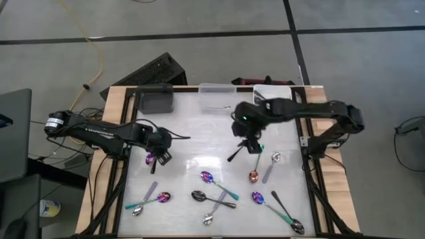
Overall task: Sort silverware by color (type)
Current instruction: Put the black spoon into the white bin
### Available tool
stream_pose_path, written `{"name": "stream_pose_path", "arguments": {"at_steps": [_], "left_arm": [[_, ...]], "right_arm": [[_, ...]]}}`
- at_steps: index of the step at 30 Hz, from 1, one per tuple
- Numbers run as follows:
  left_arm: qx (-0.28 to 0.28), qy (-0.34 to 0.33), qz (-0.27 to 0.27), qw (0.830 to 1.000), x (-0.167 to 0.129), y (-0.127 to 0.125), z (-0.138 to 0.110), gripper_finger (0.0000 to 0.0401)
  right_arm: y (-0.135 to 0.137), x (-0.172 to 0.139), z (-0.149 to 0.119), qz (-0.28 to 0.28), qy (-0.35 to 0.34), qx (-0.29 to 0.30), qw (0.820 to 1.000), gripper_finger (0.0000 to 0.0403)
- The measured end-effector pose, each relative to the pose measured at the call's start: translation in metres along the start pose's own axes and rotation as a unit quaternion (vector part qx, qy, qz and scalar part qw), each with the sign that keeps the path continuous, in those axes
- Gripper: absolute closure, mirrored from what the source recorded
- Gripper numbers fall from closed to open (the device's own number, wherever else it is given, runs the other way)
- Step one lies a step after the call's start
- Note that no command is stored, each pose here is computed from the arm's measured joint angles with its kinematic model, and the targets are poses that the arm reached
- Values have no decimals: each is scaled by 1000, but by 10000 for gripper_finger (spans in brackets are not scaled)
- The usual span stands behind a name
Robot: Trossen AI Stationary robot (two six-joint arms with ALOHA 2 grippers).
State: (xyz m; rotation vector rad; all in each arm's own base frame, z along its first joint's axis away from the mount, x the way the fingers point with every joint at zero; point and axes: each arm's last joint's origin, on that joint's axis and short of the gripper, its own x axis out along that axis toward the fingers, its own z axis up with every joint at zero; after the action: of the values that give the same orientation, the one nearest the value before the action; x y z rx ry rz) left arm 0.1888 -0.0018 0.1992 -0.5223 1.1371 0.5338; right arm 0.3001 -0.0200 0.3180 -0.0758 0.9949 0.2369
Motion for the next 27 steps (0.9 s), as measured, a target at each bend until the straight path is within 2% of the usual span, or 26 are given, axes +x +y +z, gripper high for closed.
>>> {"name": "stream_pose_path", "arguments": {"at_steps": [3, 9, 14, 21, 27], "left_arm": [[-67, 39, 25, 997, 5, 11, -3, 271], [-91, 52, 35, 994, 14, 17, 1, 271], [-85, 70, 53, 993, 24, 16, 1, 271], [-62, 120, 102, 986, 49, 15, -1, 271], [-40, 148, 108, 982, 64, 11, 0, 271]], "right_arm": [[14, 9, -12, 3, -29, -18, 999, 163], [22, 21, -34, 4, -40, -27, 999, 163], [18, 22, -38, 0, -38, -5, 999, 163], [15, 23, -37, -3, -43, -6, 999, 163], [15, 23, -37, -3, -45, -6, 999, 163]]}}
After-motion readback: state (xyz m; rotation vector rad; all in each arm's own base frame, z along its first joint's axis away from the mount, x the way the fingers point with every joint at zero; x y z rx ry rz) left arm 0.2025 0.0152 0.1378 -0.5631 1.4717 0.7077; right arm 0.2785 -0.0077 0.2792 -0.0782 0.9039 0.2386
